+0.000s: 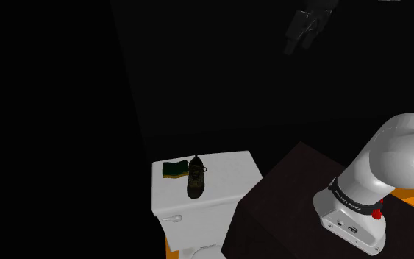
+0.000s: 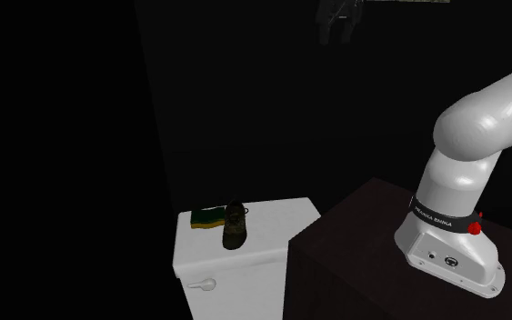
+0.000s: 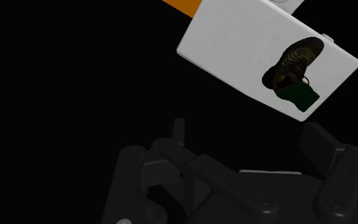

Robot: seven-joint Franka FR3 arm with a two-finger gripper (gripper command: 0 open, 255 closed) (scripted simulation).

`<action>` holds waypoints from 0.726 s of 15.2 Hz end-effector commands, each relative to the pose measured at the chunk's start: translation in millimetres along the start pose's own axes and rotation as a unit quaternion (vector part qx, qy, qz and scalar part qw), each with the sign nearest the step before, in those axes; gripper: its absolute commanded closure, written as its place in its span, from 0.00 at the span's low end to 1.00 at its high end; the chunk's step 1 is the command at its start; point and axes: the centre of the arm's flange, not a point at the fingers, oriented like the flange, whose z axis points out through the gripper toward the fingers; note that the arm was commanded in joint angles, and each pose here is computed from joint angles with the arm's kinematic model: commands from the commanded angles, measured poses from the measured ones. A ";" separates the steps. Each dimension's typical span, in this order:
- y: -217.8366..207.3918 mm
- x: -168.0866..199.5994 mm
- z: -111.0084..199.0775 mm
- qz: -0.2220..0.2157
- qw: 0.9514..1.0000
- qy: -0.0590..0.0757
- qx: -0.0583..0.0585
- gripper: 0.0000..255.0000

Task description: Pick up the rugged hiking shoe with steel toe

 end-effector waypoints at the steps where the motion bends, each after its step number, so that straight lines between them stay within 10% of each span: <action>1: 0.0 0.0 0.0 0.000 1.000 0.000 0.000 0.00; 11: -46.8 24.5 119.7 -0.055 0.998 -0.008 0.016 0.00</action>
